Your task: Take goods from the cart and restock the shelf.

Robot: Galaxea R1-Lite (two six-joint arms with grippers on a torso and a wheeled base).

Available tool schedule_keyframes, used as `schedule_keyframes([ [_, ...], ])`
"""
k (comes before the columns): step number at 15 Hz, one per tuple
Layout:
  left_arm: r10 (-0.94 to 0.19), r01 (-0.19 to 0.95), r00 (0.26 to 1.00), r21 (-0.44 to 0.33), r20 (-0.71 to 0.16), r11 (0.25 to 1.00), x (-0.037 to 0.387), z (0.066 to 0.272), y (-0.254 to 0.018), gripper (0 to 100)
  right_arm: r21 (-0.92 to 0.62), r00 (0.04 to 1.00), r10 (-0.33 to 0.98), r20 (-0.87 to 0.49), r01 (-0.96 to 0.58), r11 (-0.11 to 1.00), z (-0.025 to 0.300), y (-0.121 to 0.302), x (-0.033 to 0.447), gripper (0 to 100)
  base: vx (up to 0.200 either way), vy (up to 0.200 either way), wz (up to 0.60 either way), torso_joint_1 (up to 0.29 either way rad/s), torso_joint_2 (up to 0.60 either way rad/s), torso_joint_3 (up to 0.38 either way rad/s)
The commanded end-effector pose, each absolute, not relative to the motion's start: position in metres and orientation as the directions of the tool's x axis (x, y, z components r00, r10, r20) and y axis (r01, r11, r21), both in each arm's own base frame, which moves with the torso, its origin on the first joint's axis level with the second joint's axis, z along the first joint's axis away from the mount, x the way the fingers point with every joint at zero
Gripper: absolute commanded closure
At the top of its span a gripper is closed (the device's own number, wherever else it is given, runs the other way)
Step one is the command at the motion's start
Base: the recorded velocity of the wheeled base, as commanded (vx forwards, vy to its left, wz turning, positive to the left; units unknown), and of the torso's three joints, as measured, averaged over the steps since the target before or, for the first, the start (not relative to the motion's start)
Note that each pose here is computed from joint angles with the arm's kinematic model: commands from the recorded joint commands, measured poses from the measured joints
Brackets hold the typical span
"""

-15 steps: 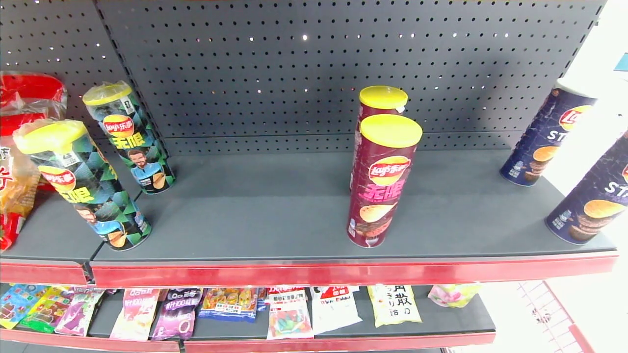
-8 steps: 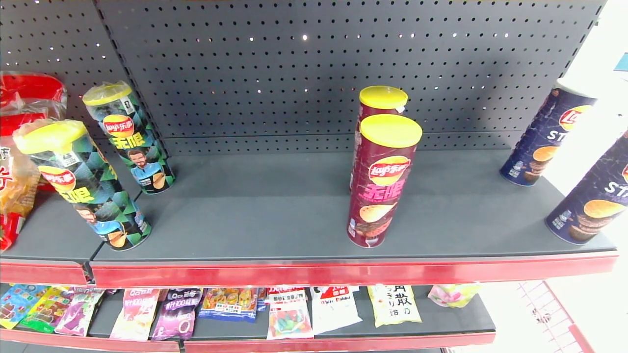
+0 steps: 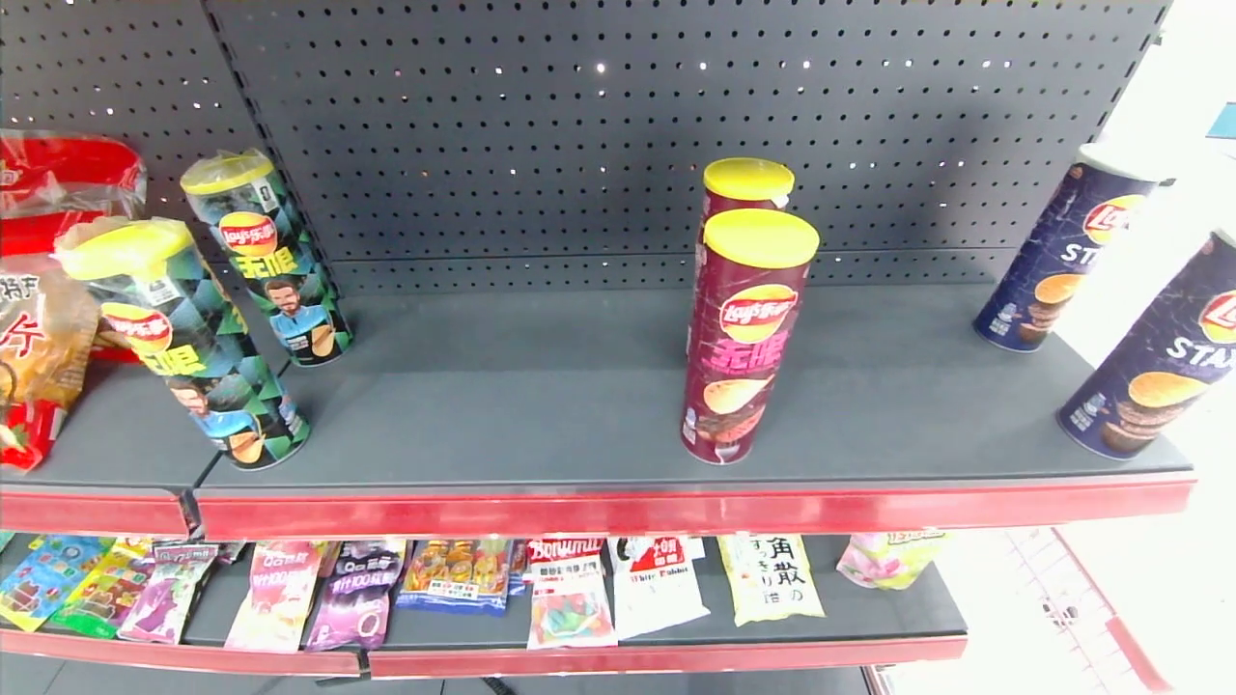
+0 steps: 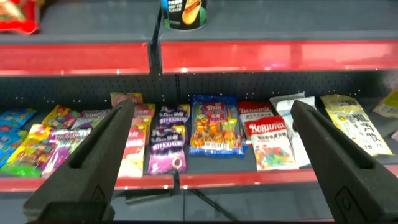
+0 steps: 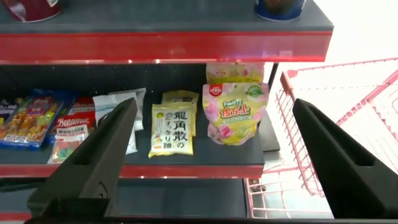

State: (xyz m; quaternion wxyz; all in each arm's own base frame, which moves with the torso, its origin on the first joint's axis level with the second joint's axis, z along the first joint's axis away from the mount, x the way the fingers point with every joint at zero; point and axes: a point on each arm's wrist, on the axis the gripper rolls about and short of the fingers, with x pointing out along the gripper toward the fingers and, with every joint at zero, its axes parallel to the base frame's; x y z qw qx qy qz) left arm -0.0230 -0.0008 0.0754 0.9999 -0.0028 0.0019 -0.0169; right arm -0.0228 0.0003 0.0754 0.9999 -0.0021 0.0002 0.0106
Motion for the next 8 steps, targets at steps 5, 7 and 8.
schedule_keyframes([
  [5,-0.034,0.034,0.999,-0.006,-0.005,0.999,-0.0229,0.0753,-0.0008,0,-0.005,1.0,0.021,-0.003,-0.021,1.0,0.0754,0.0003,-0.0227,0,-0.08,0.0,0.0,-0.004,0.0,0.001],
  [7,-0.034,0.034,0.999,-0.005,-0.005,0.999,-0.0229,0.0753,-0.0008,0,-0.005,1.0,0.021,-0.002,-0.021,1.0,0.0755,0.0003,-0.0227,0,0.0,0.0,0.0,0.0,0.0,0.0],
  [8,-0.034,0.034,0.999,-0.006,-0.005,0.999,-0.0229,0.0753,-0.0008,0,-0.005,1.0,0.021,-0.003,-0.021,1.0,0.0754,0.0003,-0.0227,0,0.0,0.0,0.0,0.0,0.0,0.0],
])
